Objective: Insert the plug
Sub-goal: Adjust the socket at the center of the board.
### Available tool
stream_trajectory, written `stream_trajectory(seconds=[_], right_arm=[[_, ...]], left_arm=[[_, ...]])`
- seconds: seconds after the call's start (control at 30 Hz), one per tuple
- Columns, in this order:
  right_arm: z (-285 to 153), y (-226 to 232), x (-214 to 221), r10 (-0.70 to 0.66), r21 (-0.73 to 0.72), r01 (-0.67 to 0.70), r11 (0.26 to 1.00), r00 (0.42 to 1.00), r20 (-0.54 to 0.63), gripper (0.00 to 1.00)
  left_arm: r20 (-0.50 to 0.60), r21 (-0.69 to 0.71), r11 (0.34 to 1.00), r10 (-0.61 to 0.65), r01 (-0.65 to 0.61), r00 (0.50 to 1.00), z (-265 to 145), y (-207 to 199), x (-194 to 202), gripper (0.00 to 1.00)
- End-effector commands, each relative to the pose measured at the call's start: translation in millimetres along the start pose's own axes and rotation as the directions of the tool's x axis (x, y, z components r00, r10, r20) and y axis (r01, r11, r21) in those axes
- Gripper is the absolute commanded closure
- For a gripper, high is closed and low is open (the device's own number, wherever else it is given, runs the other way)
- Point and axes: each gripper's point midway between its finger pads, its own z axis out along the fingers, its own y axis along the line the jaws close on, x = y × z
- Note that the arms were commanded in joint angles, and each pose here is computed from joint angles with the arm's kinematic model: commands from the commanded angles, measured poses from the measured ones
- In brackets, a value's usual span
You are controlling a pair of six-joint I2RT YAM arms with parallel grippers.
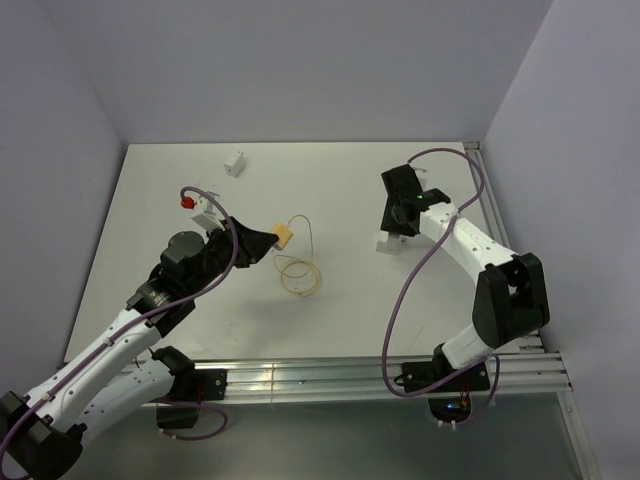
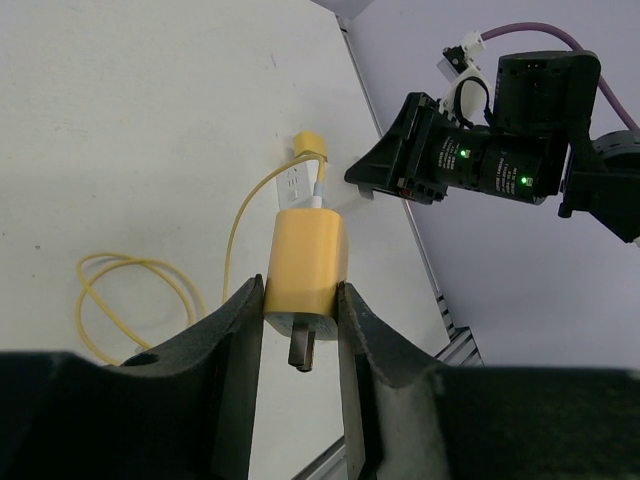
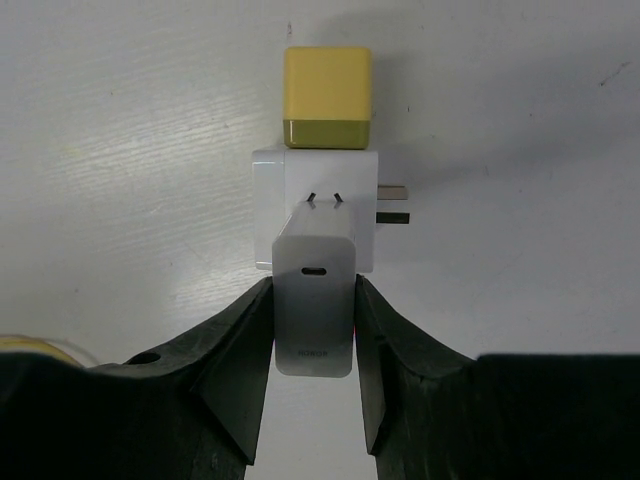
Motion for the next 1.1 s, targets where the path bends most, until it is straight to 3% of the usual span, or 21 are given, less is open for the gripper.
stream_trajectory(seconds=[0.0,0.3,0.37,0.4,0.5,0.73,1.07], right_arm=[[5.9,1.6,-3.5,0.003,-0.007,-0.003,1.000,1.000,0.001,0.56],[7.0,4.5,-2.5,-0.012,-0.017,0.012,1.000,1.000,-0.016,0.52],[6.4,5.7,-2.7,-0.010,-0.027,0.010,1.000,1.000,-0.012,0.57],[6.4,7.0,-2.2,-0.009,-0.035,0.009,0.999,1.000,-0.013,0.67],[6.7,9.7,-1.5,-0.002,-0.053,0.001,0.999,1.000,-0.018,0.76],[-8.2,25.2,-8.7,0.051,-0.182,-0.049,0.982,0.999,0.007,0.85],[-5.2,34.8,0.3,0.154,-0.375,-0.164,0.912,0.986,-0.057,0.86]], left_arm=[[0.032,0.068,0.998,0.010,-0.013,0.999,-2.9,-18.2,-11.6,1.00],[0.033,0.075,0.997,0.012,-0.015,0.999,-3.2,-20.4,-12.6,1.00],[0.032,0.072,0.997,0.012,-0.014,0.999,-2.9,-19.1,-11.8,1.00],[0.029,0.073,0.997,0.014,-0.016,0.999,-3.0,-19.1,-11.1,1.00],[0.027,0.070,0.997,0.012,-0.014,1.000,-2.3,-18.2,-10.9,1.00],[0.029,0.073,0.997,0.015,-0.017,0.999,-2.6,-19.4,-11.7,1.00],[0.008,0.088,0.996,0.009,-0.010,1.000,0.9,-22.7,-8.6,1.00]])
